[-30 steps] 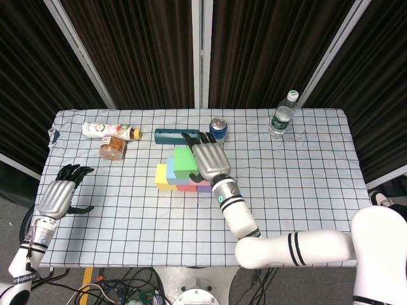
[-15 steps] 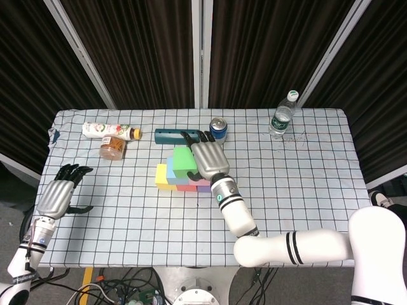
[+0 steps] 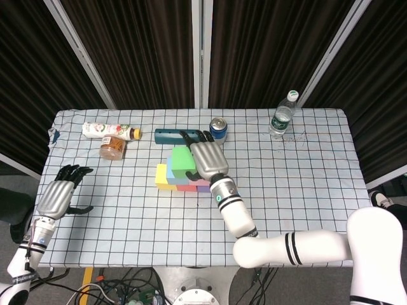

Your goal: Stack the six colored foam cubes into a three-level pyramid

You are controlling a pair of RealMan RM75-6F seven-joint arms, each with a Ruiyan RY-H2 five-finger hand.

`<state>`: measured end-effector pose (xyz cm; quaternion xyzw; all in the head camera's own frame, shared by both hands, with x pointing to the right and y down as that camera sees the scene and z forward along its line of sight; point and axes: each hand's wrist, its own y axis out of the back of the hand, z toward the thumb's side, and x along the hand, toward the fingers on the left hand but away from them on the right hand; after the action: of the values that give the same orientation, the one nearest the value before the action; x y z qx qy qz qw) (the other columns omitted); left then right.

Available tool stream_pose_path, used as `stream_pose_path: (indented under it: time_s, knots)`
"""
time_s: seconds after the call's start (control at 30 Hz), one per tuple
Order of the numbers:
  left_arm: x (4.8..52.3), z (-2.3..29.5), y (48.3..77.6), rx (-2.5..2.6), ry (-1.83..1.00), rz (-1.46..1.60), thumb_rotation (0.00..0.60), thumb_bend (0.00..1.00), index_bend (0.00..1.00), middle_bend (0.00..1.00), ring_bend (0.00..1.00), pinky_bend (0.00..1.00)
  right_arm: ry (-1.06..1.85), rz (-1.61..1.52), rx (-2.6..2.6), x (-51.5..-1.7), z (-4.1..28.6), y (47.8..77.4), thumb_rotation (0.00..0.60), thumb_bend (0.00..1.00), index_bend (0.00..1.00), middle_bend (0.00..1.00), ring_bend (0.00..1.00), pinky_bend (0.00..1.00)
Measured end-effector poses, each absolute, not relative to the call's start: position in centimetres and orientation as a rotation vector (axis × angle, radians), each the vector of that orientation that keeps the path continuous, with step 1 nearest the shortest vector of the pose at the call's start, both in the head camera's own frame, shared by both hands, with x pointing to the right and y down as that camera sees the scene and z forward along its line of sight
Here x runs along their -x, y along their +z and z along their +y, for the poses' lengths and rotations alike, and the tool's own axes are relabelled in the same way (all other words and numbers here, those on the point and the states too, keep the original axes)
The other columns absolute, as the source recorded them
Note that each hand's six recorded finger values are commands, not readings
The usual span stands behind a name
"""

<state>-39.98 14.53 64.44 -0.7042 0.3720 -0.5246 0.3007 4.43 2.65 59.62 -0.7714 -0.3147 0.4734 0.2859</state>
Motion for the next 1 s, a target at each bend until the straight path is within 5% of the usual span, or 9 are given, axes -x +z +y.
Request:
stream_pose_path:
  time_s: [0.63,1.0]
  knots:
    - [40.47,14.68,64.52,1.848,-1.408,0.994,0.600,0.00,0.16,0.13,0.06,0.05,1.256,-0.853,2.060,-4.13,2.80,59.74,0.600,0.19,0.00,0.27,0.04,0.00]
    - [40.59,14.75,64.43,1.830,-1.405,1.002,0.600,0.00,0.16,0.13,0.06,0.05,1.267,-0.838,2.066,-4.27,3.34,59.84,0.600,0.18,0.00,0.06,0.00,0.00]
